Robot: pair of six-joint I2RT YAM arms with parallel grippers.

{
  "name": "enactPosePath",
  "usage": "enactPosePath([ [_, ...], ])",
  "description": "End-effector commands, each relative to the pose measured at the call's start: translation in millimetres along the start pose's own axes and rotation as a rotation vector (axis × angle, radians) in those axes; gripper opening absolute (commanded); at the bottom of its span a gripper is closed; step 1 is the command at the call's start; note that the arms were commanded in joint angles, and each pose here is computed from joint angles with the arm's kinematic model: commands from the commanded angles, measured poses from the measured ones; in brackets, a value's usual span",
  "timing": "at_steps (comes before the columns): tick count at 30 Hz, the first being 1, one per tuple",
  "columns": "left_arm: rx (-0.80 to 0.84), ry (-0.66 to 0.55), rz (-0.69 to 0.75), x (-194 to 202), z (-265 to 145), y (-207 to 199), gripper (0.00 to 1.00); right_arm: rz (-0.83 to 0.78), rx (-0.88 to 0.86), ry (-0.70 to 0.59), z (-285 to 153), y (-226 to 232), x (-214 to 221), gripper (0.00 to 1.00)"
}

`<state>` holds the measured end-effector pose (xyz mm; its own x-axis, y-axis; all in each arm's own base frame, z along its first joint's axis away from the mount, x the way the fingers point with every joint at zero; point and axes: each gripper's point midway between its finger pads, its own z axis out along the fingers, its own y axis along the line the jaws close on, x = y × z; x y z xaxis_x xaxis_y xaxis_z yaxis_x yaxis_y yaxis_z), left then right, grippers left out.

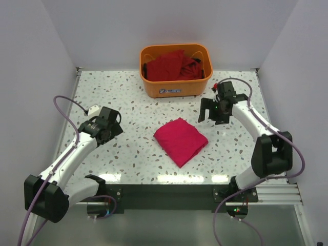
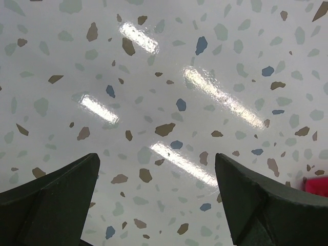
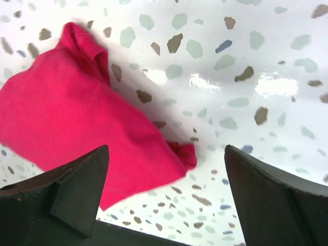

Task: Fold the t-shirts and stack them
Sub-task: Fold the tshirt

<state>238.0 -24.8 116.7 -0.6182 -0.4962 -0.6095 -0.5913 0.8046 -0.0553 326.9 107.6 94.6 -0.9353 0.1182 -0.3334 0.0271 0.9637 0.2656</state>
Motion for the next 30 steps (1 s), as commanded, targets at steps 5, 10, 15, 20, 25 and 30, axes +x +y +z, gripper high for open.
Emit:
enactPosePath([
  [5,0.054,-0.004,-0.001,-2,5,-12,1.00,-0.206,-0.200,-0.137,-60,100,27,0.99],
  [10,0.072,0.008,0.006,0,3,-14,1.00,-0.318,-0.069,-0.149,-38,145,55,0.99],
  [15,0.087,-0.002,0.009,-3,-1,-13,1.00,-0.478,0.115,-0.100,-2,142,58,0.99],
  [20,0.083,-0.006,0.003,-3,-2,-10,1.00,-0.547,0.219,-0.040,47,137,65,0.99],
  [25,0.075,-0.009,0.002,-3,-3,-7,1.00,-0.603,0.302,-0.028,75,128,66,0.99],
  [30,0.067,-0.014,0.010,-4,-4,-4,1.00,-0.654,0.375,-0.048,68,125,60,0.99],
])
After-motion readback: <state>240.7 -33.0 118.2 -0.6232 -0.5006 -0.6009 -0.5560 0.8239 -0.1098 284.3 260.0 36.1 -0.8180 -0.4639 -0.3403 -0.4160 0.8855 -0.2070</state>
